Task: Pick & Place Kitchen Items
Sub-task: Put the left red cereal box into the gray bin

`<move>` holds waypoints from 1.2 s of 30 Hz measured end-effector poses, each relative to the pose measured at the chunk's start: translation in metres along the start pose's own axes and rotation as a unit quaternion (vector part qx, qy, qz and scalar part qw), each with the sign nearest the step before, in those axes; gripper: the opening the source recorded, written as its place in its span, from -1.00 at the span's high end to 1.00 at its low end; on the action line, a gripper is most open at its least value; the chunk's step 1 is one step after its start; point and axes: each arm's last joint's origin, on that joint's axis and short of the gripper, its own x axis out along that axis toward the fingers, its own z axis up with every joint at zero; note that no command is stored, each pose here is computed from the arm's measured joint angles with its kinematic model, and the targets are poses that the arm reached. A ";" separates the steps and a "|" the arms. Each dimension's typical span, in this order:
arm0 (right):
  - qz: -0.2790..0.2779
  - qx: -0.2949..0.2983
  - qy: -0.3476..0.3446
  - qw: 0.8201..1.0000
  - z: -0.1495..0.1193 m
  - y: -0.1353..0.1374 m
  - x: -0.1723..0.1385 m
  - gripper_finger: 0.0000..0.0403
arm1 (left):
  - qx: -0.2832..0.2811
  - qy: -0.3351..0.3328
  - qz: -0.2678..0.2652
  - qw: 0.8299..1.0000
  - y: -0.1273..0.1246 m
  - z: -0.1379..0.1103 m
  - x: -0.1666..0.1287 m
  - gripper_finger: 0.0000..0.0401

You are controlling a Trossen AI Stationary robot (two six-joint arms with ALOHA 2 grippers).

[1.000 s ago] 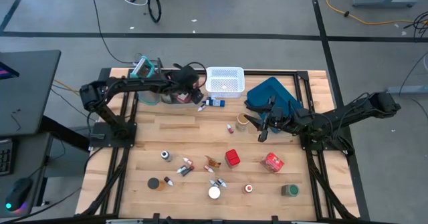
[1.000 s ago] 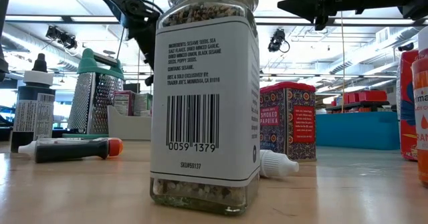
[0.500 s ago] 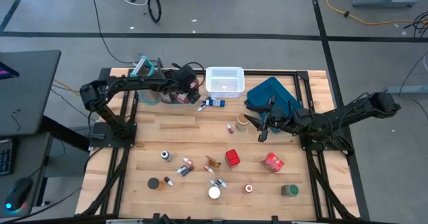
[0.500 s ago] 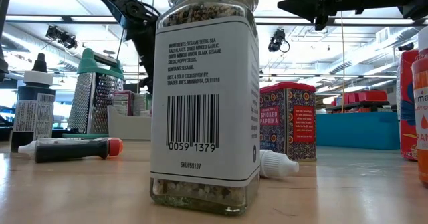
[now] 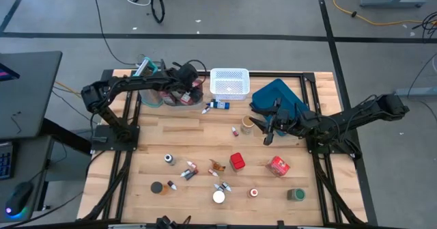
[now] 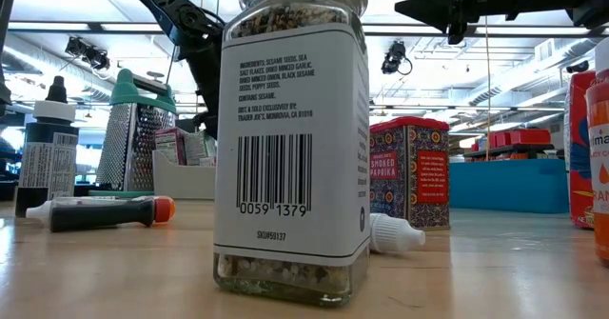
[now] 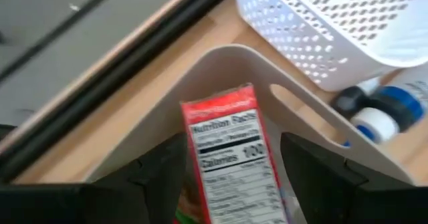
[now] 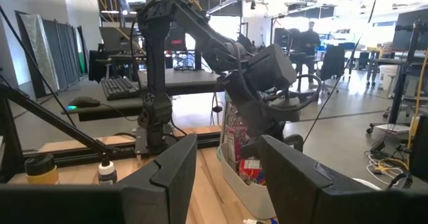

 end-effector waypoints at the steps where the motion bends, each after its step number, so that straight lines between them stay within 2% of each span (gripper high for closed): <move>1: 0.000 0.000 0.000 1.000 0.000 0.000 0.000 0.14 | -0.004 0.001 -0.005 1.000 0.001 0.000 0.000 -0.24; 16: 0.000 -0.001 0.001 1.000 0.000 0.000 0.000 0.14 | -0.018 0.002 0.021 1.000 0.004 0.000 0.011 -0.23; 24: 0.000 -0.001 0.001 1.000 0.000 0.000 0.000 0.14 | -0.010 -0.017 0.082 0.996 0.003 0.001 0.008 -0.23; 31: 0.000 -0.001 0.002 1.000 0.000 0.000 0.000 0.14 | -0.033 -0.018 0.079 0.996 0.002 0.000 0.008 -0.23; 36: 0.000 -0.001 0.002 1.000 0.000 0.000 0.000 0.14 | -0.071 0.007 0.014 0.997 0.005 -0.001 0.011 -0.23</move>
